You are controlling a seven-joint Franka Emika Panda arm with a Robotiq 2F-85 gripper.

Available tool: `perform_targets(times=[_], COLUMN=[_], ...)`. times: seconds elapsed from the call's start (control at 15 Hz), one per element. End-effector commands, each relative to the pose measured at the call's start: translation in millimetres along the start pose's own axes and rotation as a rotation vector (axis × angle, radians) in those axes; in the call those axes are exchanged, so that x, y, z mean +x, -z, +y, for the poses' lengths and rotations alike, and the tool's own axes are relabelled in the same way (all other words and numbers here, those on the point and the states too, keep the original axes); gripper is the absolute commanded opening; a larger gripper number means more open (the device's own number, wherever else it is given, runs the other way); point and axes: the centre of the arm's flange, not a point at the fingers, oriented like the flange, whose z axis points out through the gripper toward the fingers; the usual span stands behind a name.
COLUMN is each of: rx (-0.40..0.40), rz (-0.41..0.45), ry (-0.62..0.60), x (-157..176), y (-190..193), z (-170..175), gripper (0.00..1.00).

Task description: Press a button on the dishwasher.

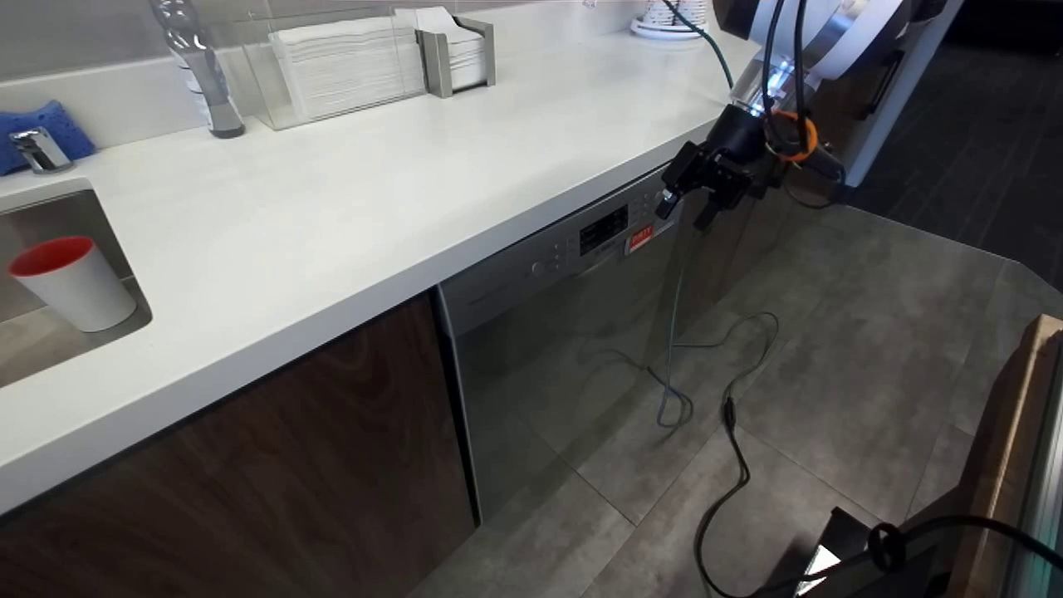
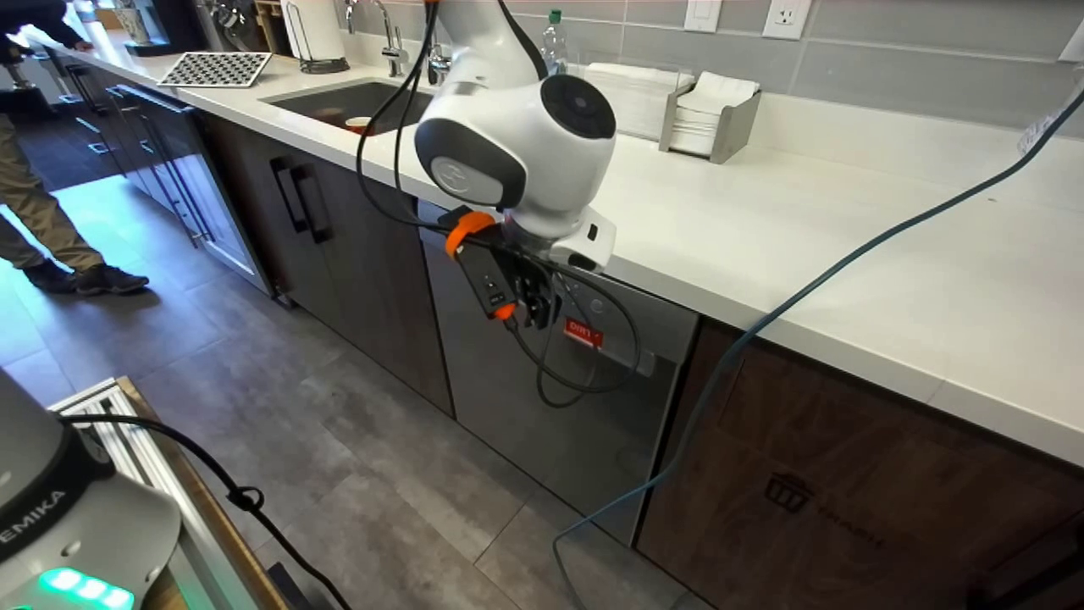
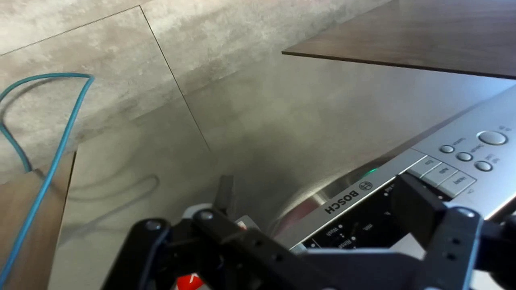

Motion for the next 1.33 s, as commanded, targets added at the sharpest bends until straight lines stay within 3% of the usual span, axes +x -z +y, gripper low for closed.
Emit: perform_targets(times=[0.0, 0.33, 0.73, 1.27], rx=[0.000, 0.041, 0.060, 0.156], rz=[0.000, 0.023, 0.077, 0.148], ry=[0.000, -0.034, -0.212, -0.450], x=[1.3, -5.1, -16.3, -29.1], y=[-1.4, -6.0, -6.1, -15.9], z=[0.0, -1.4, 5.1, 13.2], gripper=[1.00, 1.00, 1.00, 1.00])
